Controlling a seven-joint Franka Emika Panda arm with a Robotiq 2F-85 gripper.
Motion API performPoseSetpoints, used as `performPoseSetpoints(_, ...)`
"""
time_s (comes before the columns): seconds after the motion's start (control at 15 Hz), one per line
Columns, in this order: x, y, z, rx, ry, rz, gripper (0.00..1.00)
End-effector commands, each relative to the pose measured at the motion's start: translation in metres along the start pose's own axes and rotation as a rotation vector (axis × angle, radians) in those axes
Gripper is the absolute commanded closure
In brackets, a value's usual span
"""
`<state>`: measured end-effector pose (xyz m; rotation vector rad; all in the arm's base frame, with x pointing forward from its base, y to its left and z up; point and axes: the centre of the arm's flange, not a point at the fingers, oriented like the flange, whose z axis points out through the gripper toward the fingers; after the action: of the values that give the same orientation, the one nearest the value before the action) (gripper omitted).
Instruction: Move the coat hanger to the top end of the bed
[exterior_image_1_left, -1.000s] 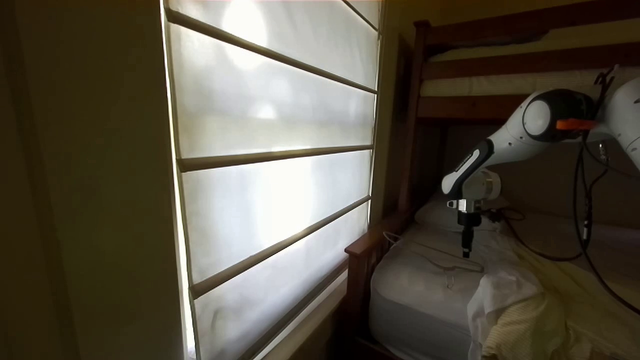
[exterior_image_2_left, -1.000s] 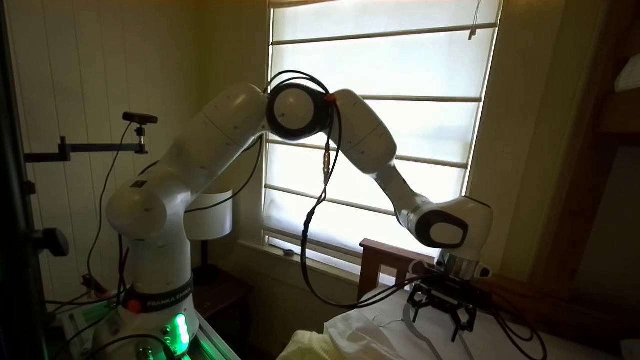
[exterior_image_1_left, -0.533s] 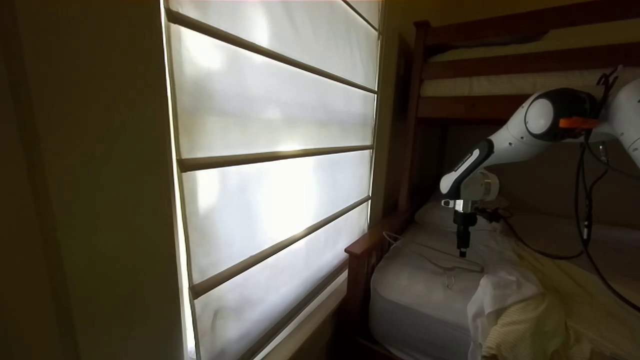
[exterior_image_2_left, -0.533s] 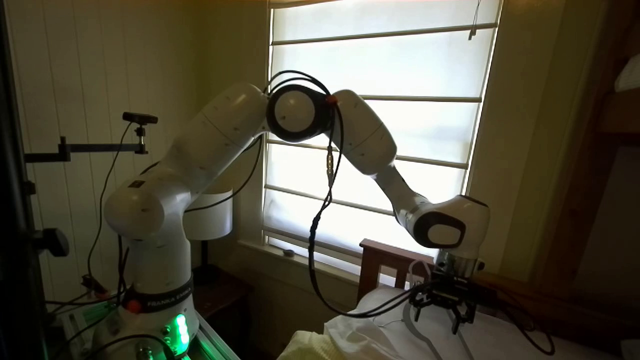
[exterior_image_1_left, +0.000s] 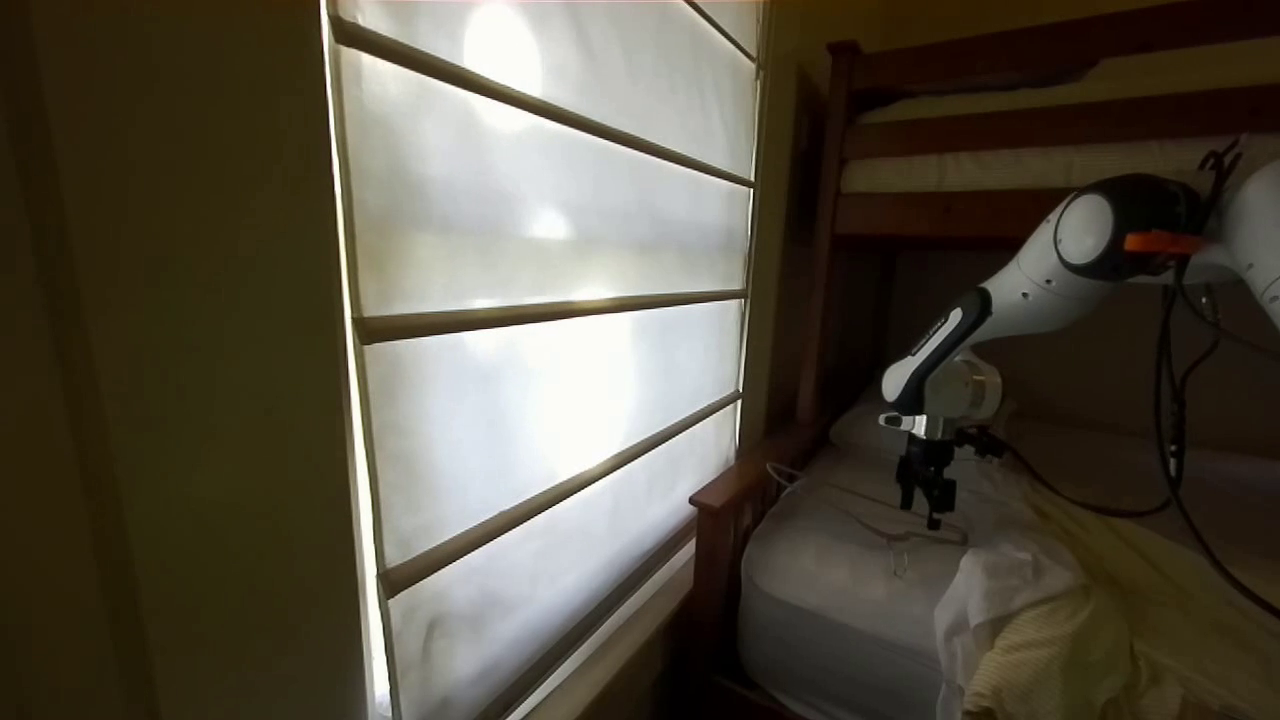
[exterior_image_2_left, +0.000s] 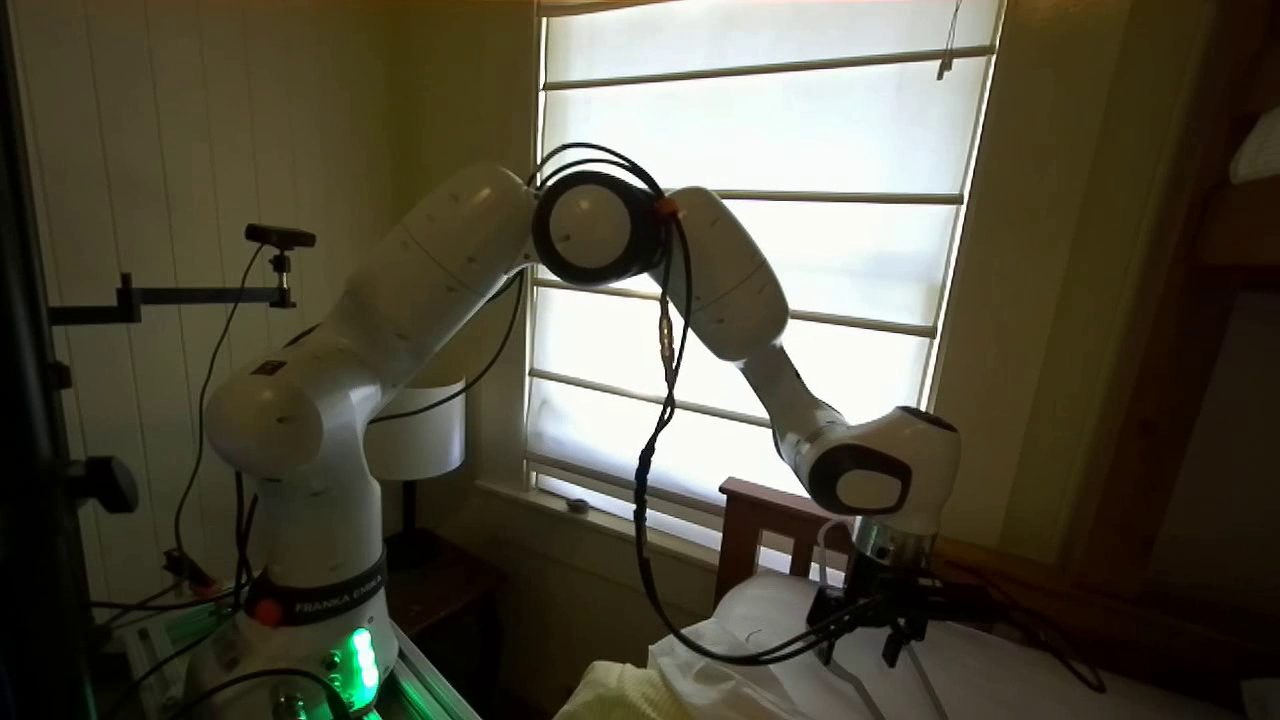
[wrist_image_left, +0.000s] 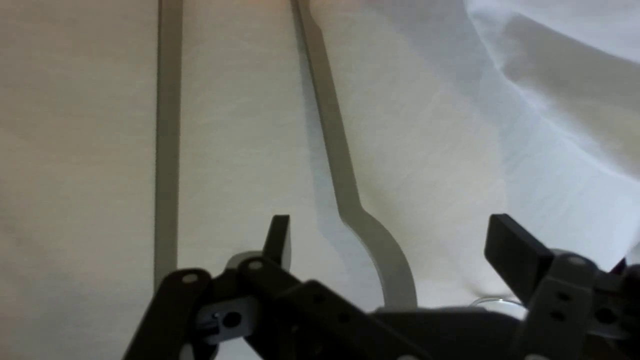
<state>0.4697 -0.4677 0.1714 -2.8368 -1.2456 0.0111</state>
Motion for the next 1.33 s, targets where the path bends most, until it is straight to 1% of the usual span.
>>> performPoseSetpoints(0.0, -0.012, -0.013, 0.013, 0.019, -0.022, -0.197, 0.0)
performPoseSetpoints(0.07, -0.016, -0.011, 0.018, 0.029, -0.029, -0.231, 0.0)
performPoseSetpoints(0.13, -0.019, -0.009, 0.022, 0.038, -0.044, -0.236, 0.0)
performPoseSetpoints(0.4, -0.027, 0.0, 0.038, 0.042, -0.087, -0.186, 0.0)
performPoseSetpoints(0.67, -0.022, 0.008, 0.044, 0.021, -0.077, -0.144, 0.0)
performPoseSetpoints(0.93, -0.016, 0.024, 0.037, -0.025, -0.06, -0.096, 0.0)
performPoseSetpoints(1.2, -0.011, 0.035, 0.037, -0.02, -0.053, -0.072, 0.0)
performPoseSetpoints(1.27, -0.011, 0.037, 0.038, -0.017, -0.05, -0.066, 0.16)
